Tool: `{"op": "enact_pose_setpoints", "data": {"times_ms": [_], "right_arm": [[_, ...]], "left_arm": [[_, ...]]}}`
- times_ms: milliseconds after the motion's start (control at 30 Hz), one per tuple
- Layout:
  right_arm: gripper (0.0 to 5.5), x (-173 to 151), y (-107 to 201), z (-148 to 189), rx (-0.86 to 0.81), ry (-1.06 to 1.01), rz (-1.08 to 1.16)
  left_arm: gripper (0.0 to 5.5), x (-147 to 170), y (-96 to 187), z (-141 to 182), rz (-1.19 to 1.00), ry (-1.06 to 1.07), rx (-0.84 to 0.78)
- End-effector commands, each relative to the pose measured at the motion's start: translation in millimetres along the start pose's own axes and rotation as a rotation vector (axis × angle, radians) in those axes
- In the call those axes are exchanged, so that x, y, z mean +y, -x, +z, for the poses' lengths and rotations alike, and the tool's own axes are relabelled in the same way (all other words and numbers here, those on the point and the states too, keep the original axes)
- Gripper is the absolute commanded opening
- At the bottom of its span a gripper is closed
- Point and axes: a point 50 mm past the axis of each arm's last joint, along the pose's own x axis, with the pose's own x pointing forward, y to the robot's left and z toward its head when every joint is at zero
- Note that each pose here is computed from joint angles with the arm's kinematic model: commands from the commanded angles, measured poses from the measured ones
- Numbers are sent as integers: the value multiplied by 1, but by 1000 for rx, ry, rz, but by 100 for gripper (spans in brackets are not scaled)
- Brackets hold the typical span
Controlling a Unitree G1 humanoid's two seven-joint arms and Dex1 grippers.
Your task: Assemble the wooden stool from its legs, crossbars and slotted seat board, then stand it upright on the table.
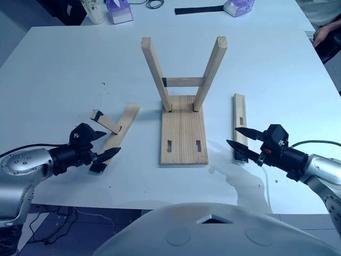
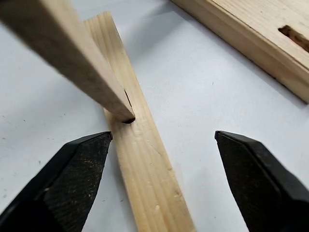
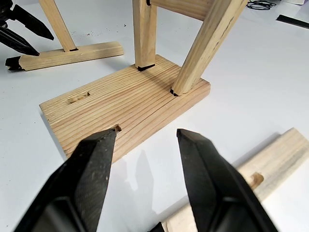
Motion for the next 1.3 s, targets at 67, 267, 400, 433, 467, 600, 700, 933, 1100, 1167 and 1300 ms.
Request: {"op": "enact_pose_setpoints", "data": {"times_ms": [67,267,400,433,467,600,700,933,1100,1167,1300], "right_arm": [[230,-1,0,1,5,19,-5],[230,-1,-1,1,6,20,3],[230,-1,-1,1,7,20,6],[230,-1,-1,1,6,18,6],[230,0,-2,1,6,17,7],[230,0,-4,1,4,19,17],[230,0,-4,0,6,19,19],[230,-1,-5,-1,14,25,25],[230,-3,-3,-1,16,32,25],[230,-5,-4,0,14,36,24],[230,-7,-3,2,1,41,26]], "left_arm": [[396,5,-4,-3,79,44,19],[396,5,-9,-7,115,78,13],[396,1,-11,-17,110,106,40],[396,0,-14,-23,112,120,56],[396,0,-17,-31,123,143,72],[396,-14,-25,-57,109,181,141],[375,-14,-29,-62,115,201,129],[268,-2,-35,-55,176,243,55],[203,7,-35,-52,208,254,19],[203,12,-36,-43,197,255,-42],[203,14,-35,-10,113,281,-299]]}}
